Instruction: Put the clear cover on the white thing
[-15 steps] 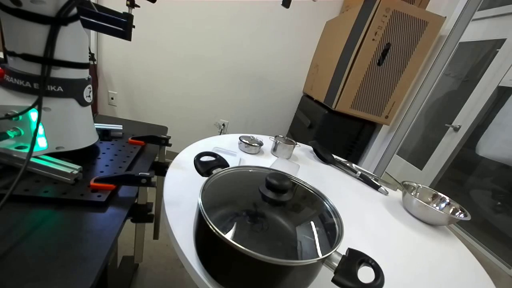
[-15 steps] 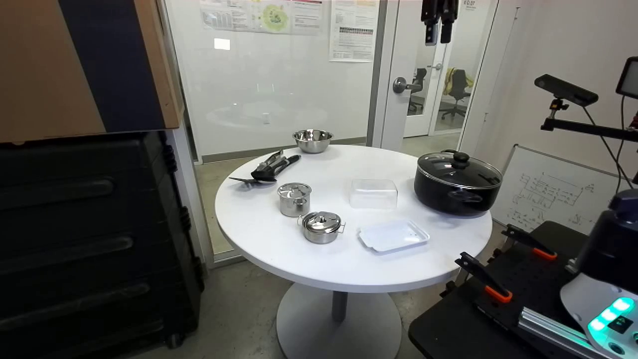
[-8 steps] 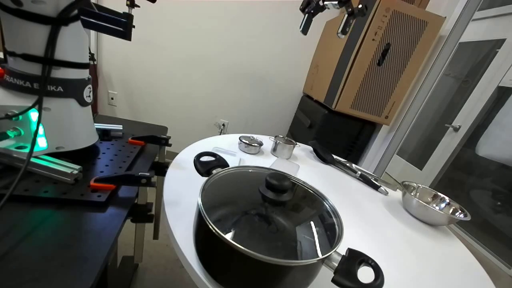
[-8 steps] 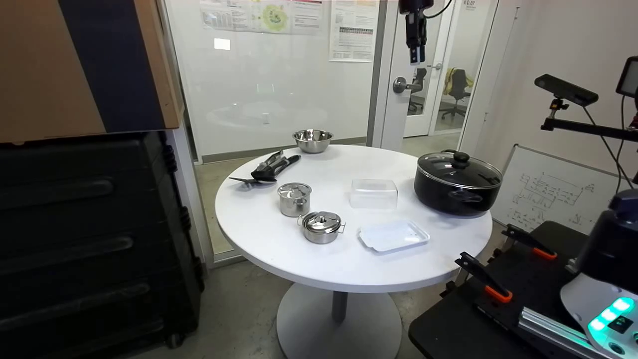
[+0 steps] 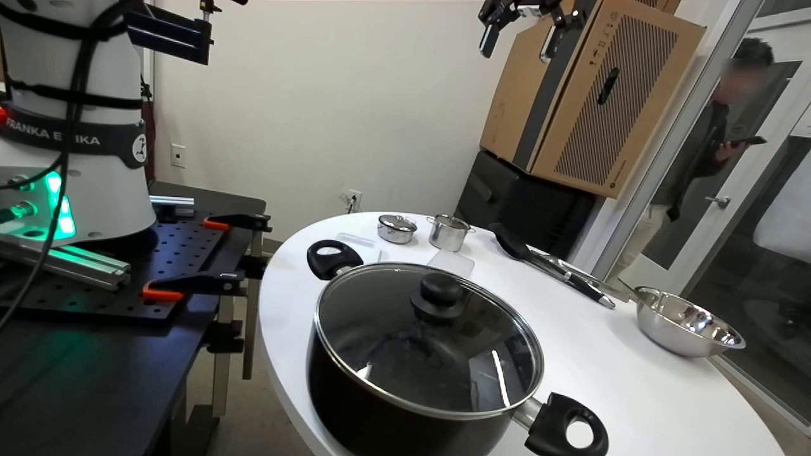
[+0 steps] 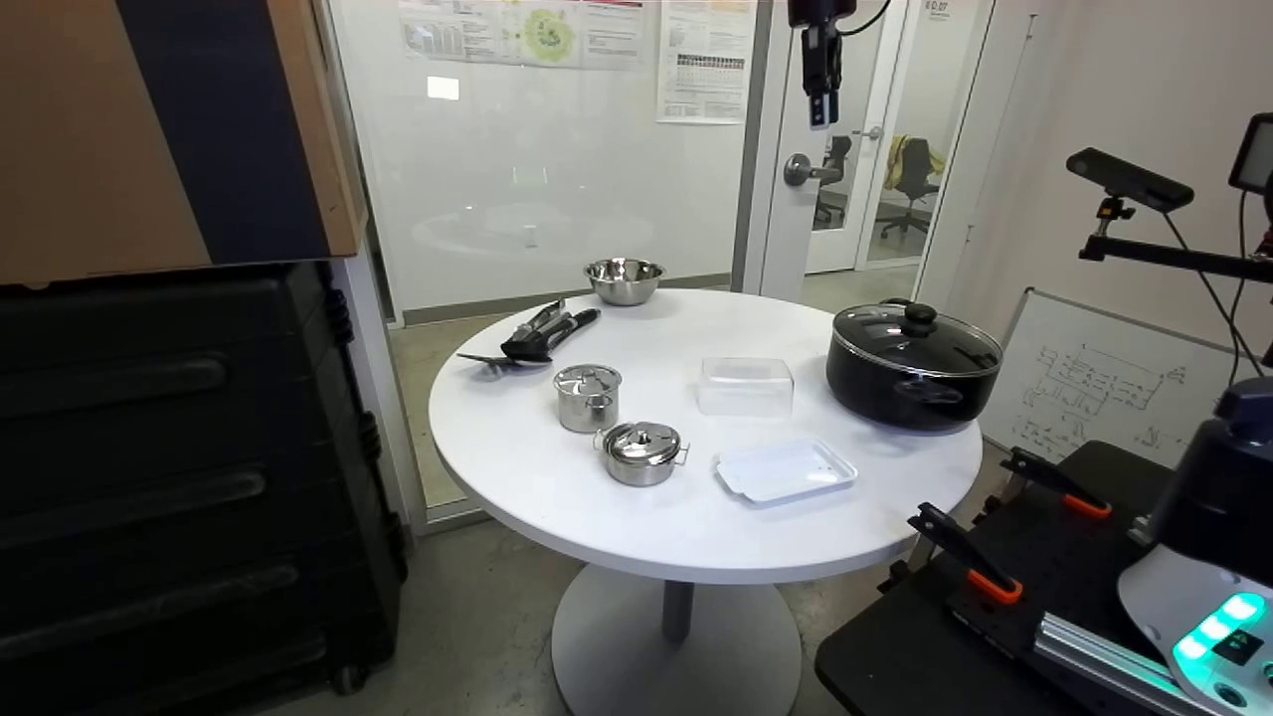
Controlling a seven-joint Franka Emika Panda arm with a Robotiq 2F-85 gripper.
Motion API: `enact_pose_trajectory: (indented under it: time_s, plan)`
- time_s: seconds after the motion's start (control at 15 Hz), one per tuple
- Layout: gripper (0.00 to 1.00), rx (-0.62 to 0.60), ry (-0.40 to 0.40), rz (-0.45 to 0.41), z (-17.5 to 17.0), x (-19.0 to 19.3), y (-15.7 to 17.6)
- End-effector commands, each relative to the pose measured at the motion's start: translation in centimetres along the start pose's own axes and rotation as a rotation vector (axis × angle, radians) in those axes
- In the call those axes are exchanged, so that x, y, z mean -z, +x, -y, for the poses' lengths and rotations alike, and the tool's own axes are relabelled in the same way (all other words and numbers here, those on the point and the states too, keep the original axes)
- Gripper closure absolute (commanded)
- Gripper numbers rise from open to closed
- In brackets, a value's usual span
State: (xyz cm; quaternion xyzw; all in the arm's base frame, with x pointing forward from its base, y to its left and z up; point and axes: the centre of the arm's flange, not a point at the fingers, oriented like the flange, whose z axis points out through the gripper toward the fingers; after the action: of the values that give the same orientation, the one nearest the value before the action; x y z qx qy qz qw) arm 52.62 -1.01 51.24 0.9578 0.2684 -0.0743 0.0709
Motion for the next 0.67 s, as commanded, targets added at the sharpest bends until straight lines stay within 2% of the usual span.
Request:
enact_pose_trajectory:
  time_s: [0.0,0.2,0.33,0.6]
  plan:
    - [0.00,0.177,-0.039,-0.058,1.0,-0.6,2.2]
    - [0.00,0.327,-0.069,-0.101,2.1,-2.9,4.3]
    - [0.00,0.434,-0.045,-0.106,2.5,-5.2,5.3]
    - [0.00,0.618,-0.014,-0.033,2.2,-10.3,6.1]
